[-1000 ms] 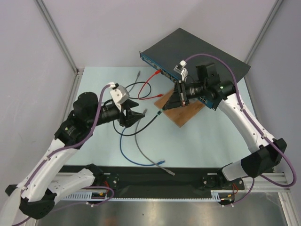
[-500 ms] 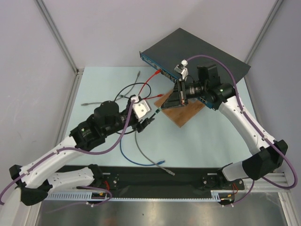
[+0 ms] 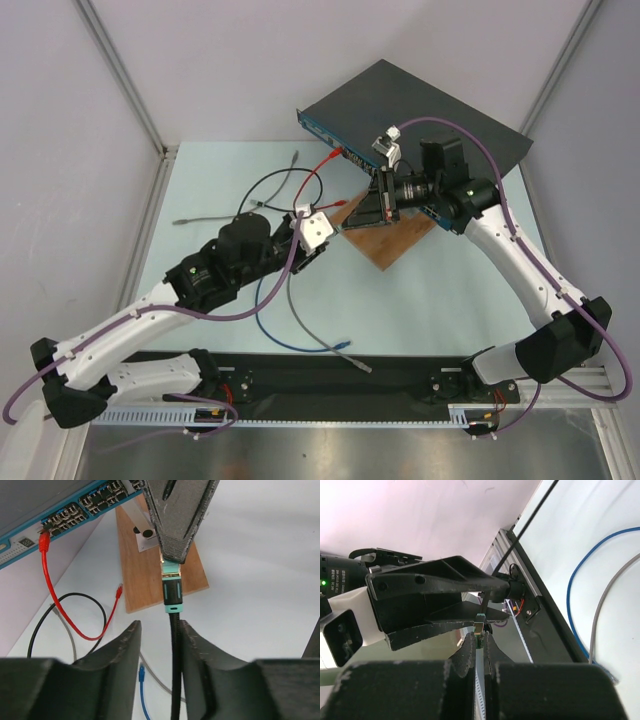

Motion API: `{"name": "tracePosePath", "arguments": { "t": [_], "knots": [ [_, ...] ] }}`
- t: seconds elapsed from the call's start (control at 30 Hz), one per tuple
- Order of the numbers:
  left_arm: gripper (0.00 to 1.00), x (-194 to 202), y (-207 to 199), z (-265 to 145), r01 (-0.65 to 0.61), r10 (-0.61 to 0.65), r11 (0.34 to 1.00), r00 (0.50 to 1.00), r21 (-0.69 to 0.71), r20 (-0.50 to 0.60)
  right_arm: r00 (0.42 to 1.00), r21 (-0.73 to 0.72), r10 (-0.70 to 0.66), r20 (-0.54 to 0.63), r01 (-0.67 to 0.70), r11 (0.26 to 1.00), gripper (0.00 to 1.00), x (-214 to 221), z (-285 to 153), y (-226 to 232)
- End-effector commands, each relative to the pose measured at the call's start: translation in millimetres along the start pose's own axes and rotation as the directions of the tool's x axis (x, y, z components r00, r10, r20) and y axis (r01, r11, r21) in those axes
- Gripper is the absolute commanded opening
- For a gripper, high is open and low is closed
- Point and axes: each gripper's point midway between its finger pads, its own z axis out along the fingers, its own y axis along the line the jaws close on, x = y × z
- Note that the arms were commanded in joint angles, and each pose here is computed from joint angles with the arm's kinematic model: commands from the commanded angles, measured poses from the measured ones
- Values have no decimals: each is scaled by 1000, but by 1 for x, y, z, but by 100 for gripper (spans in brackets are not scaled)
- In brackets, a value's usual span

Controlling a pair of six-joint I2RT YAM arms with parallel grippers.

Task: Insert the plug into the switch port

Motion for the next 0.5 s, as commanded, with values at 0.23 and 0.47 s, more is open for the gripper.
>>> {"name": "tracePosePath", "arguments": {
  "t": [0.23,0.47],
  "knots": [
    [0,-28,-10,-2,47,-52,996,996,73,68,999,-7,-42,31,42,999,5,-3,-10,11],
    [0,-9,-27,9,252,-241,962,965,107,-104,961,119,-184,206,162,980,91,-47,-53,21]
  ]
}}
